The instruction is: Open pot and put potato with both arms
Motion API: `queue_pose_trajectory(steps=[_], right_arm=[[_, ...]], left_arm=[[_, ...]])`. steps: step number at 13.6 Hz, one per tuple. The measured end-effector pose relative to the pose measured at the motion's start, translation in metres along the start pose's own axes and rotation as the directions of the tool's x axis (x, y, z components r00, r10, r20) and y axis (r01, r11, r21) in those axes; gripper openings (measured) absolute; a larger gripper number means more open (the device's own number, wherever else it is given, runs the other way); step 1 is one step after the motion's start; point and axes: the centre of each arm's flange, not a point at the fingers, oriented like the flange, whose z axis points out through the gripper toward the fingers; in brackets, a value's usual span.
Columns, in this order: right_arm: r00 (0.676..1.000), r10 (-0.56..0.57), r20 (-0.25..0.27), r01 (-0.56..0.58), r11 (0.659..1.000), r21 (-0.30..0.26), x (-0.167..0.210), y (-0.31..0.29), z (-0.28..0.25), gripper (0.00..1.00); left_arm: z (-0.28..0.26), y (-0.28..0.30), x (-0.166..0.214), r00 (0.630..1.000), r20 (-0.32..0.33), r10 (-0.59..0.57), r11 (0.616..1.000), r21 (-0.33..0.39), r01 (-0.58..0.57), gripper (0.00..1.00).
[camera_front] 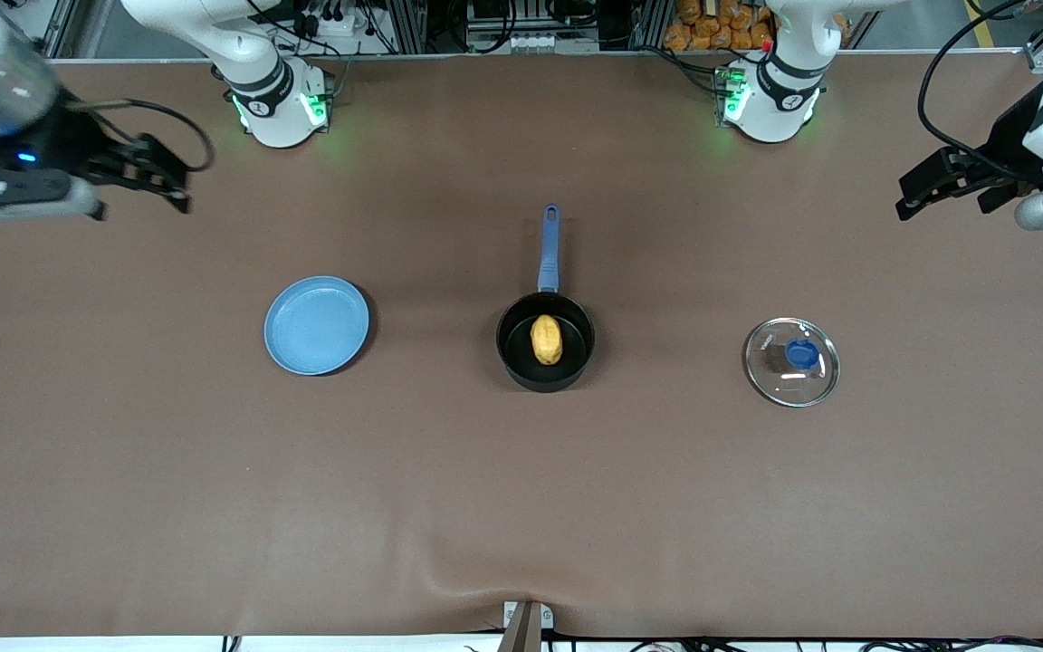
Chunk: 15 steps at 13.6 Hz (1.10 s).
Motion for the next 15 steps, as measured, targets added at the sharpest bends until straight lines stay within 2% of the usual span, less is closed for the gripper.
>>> queue_pose_trajectory(steps=[5,7,15], right_arm=[[1.0,0.03,0.005,-0.03,1.0,0.009,-0.018,0.091,-0.011,1.0],[0.998,0.051,0.026,-0.052,0.999,0.014,-0.023,0.113,-0.008,1.0],[0.996,0.074,0.054,-0.075,0.997,0.018,-0.027,0.136,0.0,1.0]], left_arm=[[0.0,-0.004,-0.003,1.0,0.003,-0.006,1.0,0.0,0.006,1.0],[-0.001,-0.006,-0.003,1.0,0.003,-0.009,1.0,0.0,0.009,1.0],[-0.004,-0.01,-0.005,1.0,-0.002,-0.016,1.0,-0.001,0.016,1.0]])
